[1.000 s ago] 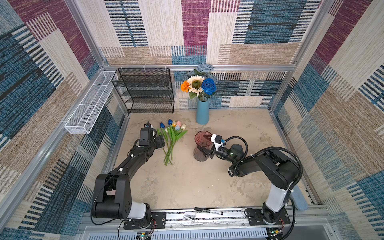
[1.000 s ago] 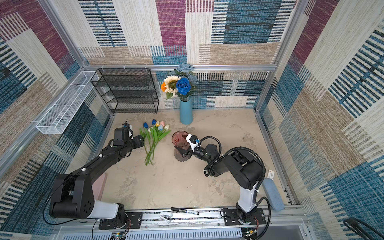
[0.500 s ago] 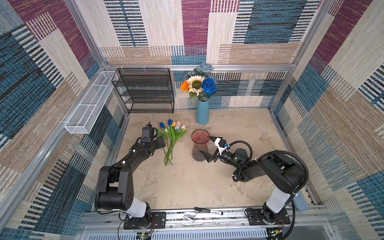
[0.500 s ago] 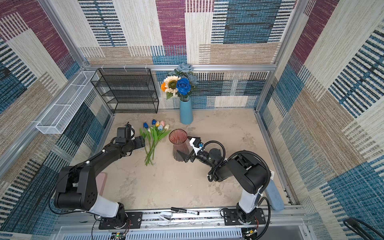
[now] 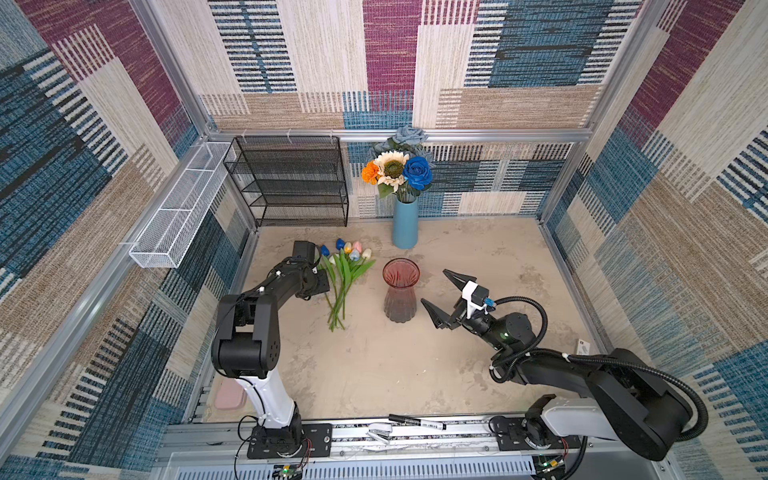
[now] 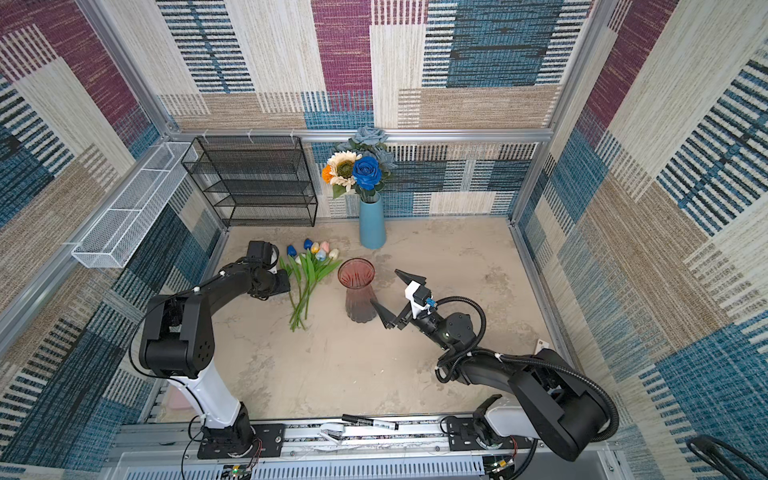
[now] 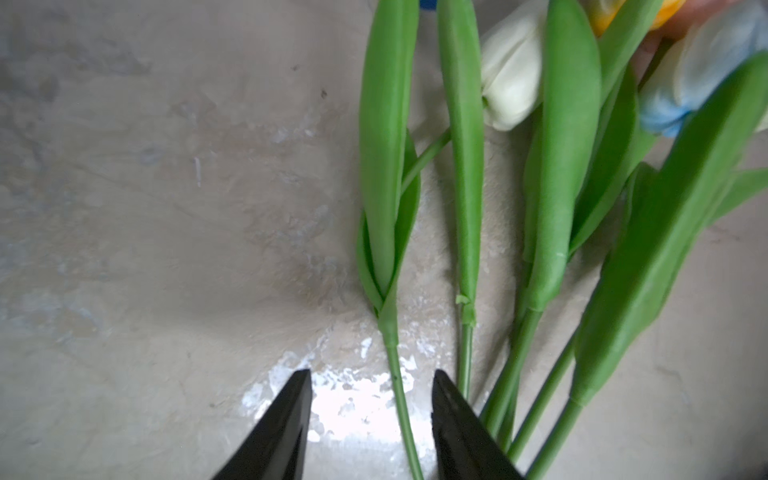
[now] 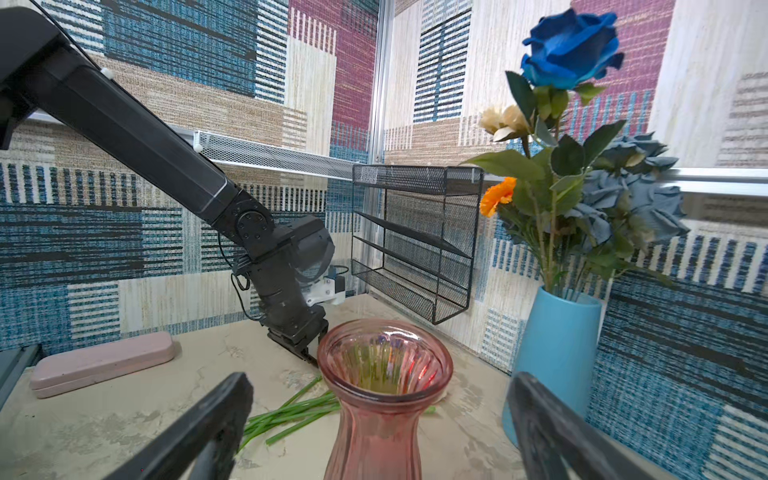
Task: Arrange the flowers into the vase
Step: 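Release the pink vase with the right gripper while the left descends to tulips, then close the left gripper on one white tulip stem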
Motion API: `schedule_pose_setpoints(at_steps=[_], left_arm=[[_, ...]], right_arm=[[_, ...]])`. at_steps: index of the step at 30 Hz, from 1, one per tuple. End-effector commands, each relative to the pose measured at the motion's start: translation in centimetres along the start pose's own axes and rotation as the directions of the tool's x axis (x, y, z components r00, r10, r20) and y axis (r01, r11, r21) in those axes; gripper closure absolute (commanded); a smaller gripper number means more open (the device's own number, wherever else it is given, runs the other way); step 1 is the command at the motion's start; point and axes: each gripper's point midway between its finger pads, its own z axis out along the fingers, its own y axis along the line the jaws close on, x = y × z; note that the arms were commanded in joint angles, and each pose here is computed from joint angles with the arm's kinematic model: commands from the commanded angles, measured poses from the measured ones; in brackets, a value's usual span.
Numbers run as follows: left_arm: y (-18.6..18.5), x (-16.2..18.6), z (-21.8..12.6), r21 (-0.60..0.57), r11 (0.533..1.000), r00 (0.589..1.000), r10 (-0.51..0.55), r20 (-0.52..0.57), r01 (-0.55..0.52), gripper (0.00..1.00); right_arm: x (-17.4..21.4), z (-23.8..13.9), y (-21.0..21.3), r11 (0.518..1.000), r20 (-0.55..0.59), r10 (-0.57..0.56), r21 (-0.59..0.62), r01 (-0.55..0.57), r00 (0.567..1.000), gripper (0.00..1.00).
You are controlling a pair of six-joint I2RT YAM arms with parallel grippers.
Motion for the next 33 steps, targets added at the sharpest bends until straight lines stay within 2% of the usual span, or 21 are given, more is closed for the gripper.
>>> schedule_pose_setpoints(at_steps=[1, 5, 12, 16, 21, 28, 33], left_arm=[[0.1, 1.8, 0.4, -0.008, 1.000, 0.995, 0.002, -0.098, -0.003, 0.58], [0.1, 3.1, 0.6, -0.056, 0.998, 0.986, 0.000, -0.165, -0.010, 0.61], [-0.2, 3.8, 1.4, -0.074, 0.997, 0.980, 0.003, -0.197, -0.018, 0.65], [-0.4, 3.6, 1.8, -0.076, 0.997, 0.979, 0.004, -0.204, -0.020, 0.67], [0.0, 3.8, 2.5, -0.104, 0.994, 0.972, 0.003, -0.233, -0.028, 0.77], [0.7, 3.2, 1.4, -0.136, 0.991, 0.980, -0.008, -0.201, -0.020, 0.84], [1.2, 2.4, 0.3, -0.141, 0.990, 0.986, -0.015, -0.168, -0.009, 0.94]], right_arm=[[0.1, -0.8, -0.5, 0.999, 0.003, 0.011, 0.040, -0.011, 1.000, 0.00], [1.2, -1.9, -0.3, 0.999, -0.008, 0.022, 0.049, -0.021, 1.000, 0.00], [0.8, -2.9, -0.5, 0.997, -0.005, 0.007, 0.077, -0.007, 1.000, 0.00], [1.4, -3.2, -0.3, 0.996, -0.013, 0.035, 0.076, -0.034, 0.999, 0.00], [1.9, -3.4, -0.3, 0.996, -0.018, 0.056, 0.075, -0.055, 0.998, 0.00], [1.6, -3.8, -0.6, 0.994, -0.010, 0.047, 0.100, -0.046, 0.999, 0.00], [1.3, -3.9, -0.6, 0.993, 0.000, 0.057, 0.102, -0.057, 0.998, 0.00]])
